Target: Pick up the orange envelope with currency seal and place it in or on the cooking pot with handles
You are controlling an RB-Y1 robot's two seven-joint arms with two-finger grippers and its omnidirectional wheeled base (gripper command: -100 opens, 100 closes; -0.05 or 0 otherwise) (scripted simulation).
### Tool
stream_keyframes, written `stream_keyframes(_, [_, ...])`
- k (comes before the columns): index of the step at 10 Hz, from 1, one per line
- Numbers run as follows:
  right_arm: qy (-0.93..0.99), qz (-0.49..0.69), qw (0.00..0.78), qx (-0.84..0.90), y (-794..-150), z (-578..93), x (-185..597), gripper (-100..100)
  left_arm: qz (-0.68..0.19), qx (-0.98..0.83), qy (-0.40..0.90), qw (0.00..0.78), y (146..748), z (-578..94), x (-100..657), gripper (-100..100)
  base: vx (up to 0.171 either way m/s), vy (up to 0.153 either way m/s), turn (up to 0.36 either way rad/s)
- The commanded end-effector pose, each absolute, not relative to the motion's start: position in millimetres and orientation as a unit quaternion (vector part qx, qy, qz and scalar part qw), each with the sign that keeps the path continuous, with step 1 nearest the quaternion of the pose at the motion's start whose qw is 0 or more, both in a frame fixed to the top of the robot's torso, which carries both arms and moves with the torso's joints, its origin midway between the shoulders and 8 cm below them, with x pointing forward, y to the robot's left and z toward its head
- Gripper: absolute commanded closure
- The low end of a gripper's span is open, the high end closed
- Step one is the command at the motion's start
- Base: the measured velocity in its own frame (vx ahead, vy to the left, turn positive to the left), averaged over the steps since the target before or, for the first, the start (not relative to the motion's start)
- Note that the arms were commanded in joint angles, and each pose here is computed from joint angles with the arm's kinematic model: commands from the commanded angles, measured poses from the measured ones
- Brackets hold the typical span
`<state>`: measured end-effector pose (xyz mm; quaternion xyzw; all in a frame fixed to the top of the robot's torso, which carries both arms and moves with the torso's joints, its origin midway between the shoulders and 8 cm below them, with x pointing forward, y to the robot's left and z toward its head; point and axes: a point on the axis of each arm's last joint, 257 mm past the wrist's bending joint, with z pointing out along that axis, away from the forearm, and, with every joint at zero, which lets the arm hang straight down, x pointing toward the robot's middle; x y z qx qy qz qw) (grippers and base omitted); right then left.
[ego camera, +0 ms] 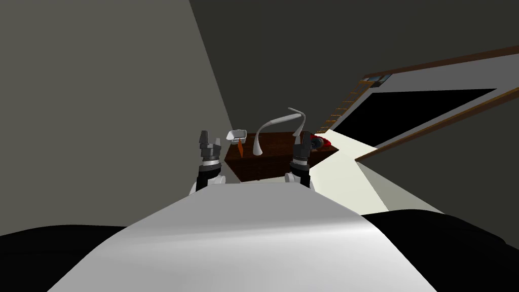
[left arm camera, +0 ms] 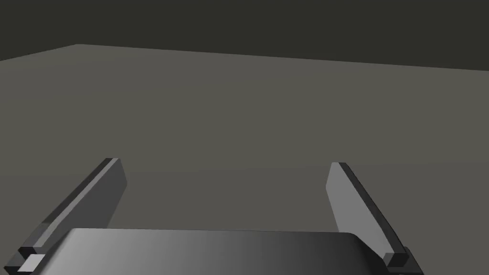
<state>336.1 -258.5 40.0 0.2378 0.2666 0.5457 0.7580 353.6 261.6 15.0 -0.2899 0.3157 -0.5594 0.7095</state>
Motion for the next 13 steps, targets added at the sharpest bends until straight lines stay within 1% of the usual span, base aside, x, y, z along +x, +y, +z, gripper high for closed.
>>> stream_keyframes(1, [0.267, 0.546, 0.758, 0.238, -259, 40, 336, 0, -0.545, -0.276, 0.343, 0.713, 260, 7, 357, -100, 0.008, -0.029, -0.01])
stream_keyframes(3, [0.267, 0.546, 0.758, 0.238, -258, 40, 336, 0, -0.525, -0.265, 0.371, 0.719, 261, -4, 361, -100, 0.017, -0.056, -0.008])
stream_keyframes(6, [0.267, 0.546, 0.758, 0.238, -258, 40, 336, 0, -0.452, -0.248, 0.437, 0.736, 274, -40, 373, -100, 0.024, -0.098, -0.016])
stream_keyframes(8, [0.267, 0.546, 0.758, 0.238, -258, 40, 336, 0, -0.42, -0.244, 0.462, 0.742, 282, -56, 377, -100, 0.03, -0.097, -0.013])
stream_keyframes(13, [0.267, 0.546, 0.758, 0.238, -258, 40, 336, 0, -0.299, -0.226, 0.543, 0.751, 319, -114, 386, -100, 0.025, -0.1, -0.016])
